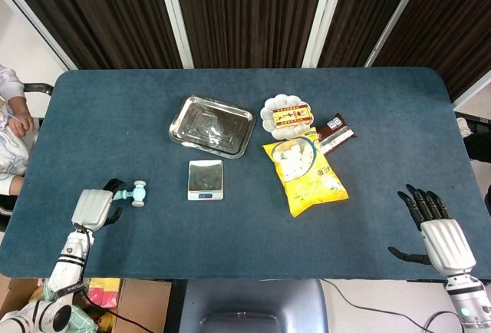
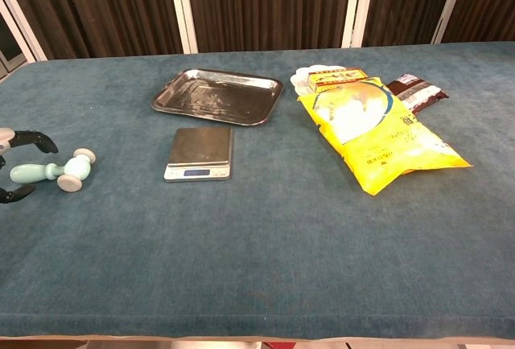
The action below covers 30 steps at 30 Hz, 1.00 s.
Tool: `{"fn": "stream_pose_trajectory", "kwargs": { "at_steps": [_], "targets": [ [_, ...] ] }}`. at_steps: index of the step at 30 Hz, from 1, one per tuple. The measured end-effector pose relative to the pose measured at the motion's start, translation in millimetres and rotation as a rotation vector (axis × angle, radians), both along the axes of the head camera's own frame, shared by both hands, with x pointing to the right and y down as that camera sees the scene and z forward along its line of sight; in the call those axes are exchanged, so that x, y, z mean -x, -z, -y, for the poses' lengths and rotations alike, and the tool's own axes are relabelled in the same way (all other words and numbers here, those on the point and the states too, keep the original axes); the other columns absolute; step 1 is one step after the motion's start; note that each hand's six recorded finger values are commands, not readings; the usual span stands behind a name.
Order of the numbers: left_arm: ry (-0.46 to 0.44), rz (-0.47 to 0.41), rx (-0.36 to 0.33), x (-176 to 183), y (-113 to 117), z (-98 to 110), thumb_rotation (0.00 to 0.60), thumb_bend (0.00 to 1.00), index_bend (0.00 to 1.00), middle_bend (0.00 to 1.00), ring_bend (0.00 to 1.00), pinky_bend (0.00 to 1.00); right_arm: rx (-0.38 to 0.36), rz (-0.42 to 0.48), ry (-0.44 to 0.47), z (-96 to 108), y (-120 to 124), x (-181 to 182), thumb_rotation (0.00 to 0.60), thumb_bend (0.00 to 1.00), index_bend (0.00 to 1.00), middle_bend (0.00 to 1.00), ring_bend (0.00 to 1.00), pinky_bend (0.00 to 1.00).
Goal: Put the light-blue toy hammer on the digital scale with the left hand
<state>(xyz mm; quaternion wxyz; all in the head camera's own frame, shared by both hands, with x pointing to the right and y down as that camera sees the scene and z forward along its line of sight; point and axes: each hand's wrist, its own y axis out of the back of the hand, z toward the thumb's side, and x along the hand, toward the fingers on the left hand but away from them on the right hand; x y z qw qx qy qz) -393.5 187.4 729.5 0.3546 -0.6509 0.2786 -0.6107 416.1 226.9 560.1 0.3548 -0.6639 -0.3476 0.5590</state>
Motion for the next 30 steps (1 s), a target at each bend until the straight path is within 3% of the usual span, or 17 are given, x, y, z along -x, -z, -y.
{"fn": "stream_pose_trajectory", "kwargs": {
  "at_steps": [7,10,15,18,22,30],
  "targets": [
    [0.001,0.036,0.009,2,-12,3,0.6,0.36,0.37,0.34,0.97,1.0,-0.002,-0.001,-0.003,0,1,-1,0.511,0.05,0.0,0.0,0.0,0.0],
    [0.007,0.04,-0.001,2,-14,5,0.6,0.4,0.45,0.42,0.98,1.0,0.0,-0.002,-0.001,0,1,-1,0.51,0.05,0.0,0.0,0.0,0.0],
    [0.008,0.079,-0.01,6,-20,7,0.6,0.45,0.49,0.47,0.99,1.0,-0.005,0.004,-0.001,0,2,-1,0.51,0.05,0.0,0.0,0.0,0.0],
    [0.018,0.076,-0.013,6,-21,9,0.6,0.5,0.62,0.59,1.0,1.0,-0.006,0.005,-0.001,0,2,-1,0.511,0.05,0.0,0.0,0.0,0.0],
    [0.047,0.046,-0.087,5,-11,17,0.6,0.6,0.77,0.73,1.0,1.0,-0.005,0.006,-0.001,-1,2,-1,0.512,0.05,0.0,0.0,0.0,0.0],
    [0.099,-0.061,-0.186,-5,7,32,0.6,0.64,0.8,0.78,1.0,1.0,-0.005,0.009,0.001,-1,2,-1,0.511,0.05,0.0,0.0,0.0,0.0]
  ]
}}
